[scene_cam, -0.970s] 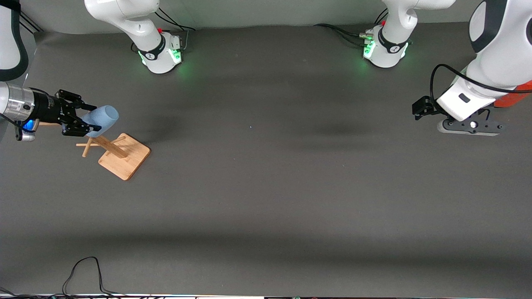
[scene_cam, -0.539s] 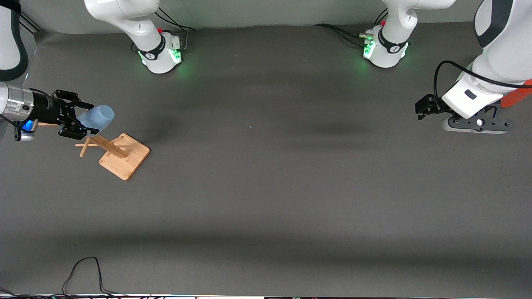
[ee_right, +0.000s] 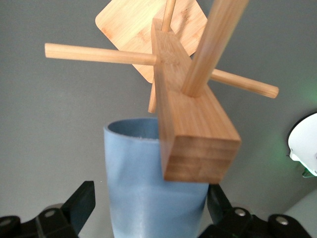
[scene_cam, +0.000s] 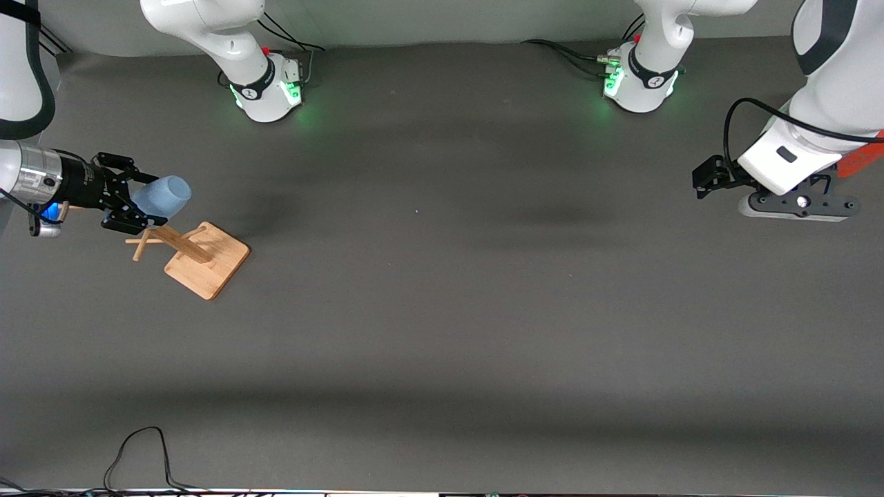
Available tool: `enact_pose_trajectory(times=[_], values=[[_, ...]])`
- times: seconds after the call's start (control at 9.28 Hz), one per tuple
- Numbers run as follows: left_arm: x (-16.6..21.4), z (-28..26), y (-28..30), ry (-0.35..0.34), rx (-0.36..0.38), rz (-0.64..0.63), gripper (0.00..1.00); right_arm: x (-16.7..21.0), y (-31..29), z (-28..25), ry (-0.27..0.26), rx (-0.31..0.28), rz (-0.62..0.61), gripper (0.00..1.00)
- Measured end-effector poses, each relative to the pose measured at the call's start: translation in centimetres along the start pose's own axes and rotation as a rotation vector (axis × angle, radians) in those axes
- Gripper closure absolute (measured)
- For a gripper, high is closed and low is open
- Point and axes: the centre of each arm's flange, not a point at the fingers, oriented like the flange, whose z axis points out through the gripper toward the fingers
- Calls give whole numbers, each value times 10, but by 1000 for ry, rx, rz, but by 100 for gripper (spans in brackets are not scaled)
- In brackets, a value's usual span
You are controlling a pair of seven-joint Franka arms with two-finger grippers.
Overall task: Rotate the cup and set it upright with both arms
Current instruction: 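Close the right gripper around the blue cup's body, then pull the blue cup off the stand peg with the right gripper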
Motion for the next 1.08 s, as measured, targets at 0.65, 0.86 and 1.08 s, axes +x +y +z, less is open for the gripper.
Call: enact_pose_trajectory(times=[0.65, 0.86, 1.08], values=[[-5, -3, -2, -44, 3, -2, 0, -1, 0, -2, 1, 2, -19, 21], [-5, -3, -2, -44, 3, -2, 0, -9, -3, -23, 0, 8, -37, 21], [-5, -3, 0, -45, 3, 0, 0, -21, -5, -46, -11, 26, -51, 21]])
